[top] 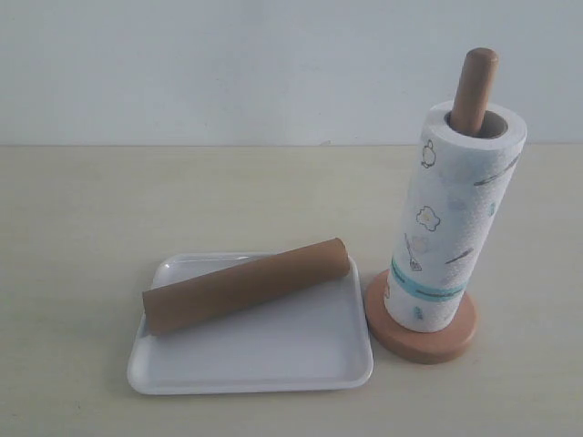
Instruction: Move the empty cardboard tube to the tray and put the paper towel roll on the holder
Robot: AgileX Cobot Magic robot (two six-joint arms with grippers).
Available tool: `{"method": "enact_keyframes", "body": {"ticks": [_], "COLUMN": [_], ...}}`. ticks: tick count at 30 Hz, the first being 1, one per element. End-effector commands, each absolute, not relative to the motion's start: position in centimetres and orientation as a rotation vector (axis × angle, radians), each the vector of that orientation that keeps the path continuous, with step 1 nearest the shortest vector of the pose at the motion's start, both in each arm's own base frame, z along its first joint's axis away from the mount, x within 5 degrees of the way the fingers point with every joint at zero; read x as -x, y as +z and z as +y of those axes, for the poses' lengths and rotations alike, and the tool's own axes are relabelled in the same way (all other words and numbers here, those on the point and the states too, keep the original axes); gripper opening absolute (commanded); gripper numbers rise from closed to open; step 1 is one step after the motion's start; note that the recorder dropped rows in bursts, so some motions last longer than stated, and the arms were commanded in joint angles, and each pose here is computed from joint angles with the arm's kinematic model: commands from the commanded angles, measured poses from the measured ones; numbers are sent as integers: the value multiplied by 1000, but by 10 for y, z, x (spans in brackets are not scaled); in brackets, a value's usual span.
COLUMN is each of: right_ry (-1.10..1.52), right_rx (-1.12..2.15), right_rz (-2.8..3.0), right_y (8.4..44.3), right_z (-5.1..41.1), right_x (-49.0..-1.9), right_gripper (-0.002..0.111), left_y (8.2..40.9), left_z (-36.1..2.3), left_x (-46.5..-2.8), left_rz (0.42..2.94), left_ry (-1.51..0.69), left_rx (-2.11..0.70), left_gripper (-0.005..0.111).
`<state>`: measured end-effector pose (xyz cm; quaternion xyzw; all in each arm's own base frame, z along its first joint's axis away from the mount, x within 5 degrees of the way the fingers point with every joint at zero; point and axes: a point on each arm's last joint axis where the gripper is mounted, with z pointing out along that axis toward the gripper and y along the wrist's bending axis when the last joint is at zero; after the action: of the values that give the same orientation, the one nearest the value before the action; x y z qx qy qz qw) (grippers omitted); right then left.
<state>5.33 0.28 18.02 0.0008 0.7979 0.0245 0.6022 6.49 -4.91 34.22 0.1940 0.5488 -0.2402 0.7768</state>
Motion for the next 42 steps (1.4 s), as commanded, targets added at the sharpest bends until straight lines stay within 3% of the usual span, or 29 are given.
{"method": "enact_keyframes", "body": {"ticks": [1, 4, 5, 20, 26, 34, 42], "right_ry": [52, 52, 52, 52, 52, 52, 52], "right_rx": [4, 4, 4, 4, 4, 4, 4], "right_rz": [1840, 1840, 1840, 1840, 1840, 1840, 1840], "right_y": [181, 181, 181, 181, 181, 181, 181], "right_z": [3, 3, 3, 3, 3, 3, 3], "right_x": [-53, -53, -53, -53, -53, -53, -53], "right_gripper": [0, 0, 0, 0, 0, 0, 0], "left_y": [323, 319, 317, 305, 261, 205, 202], "left_z": [-41, -36, -34, -16, -4, -2, 0], "left_x": [-65, -64, -65, -71, -62, -56, -57], "left_rz": [1250, 1263, 1280, 1412, 1555, 1574, 1594], "left_ry": [-469, -418, -386, -212, -146, -243, -287], "left_rx": [-357, -318, -306, -132, -17, 137, 228], "left_gripper": [45, 9, 5, 4, 4, 4, 4]}}
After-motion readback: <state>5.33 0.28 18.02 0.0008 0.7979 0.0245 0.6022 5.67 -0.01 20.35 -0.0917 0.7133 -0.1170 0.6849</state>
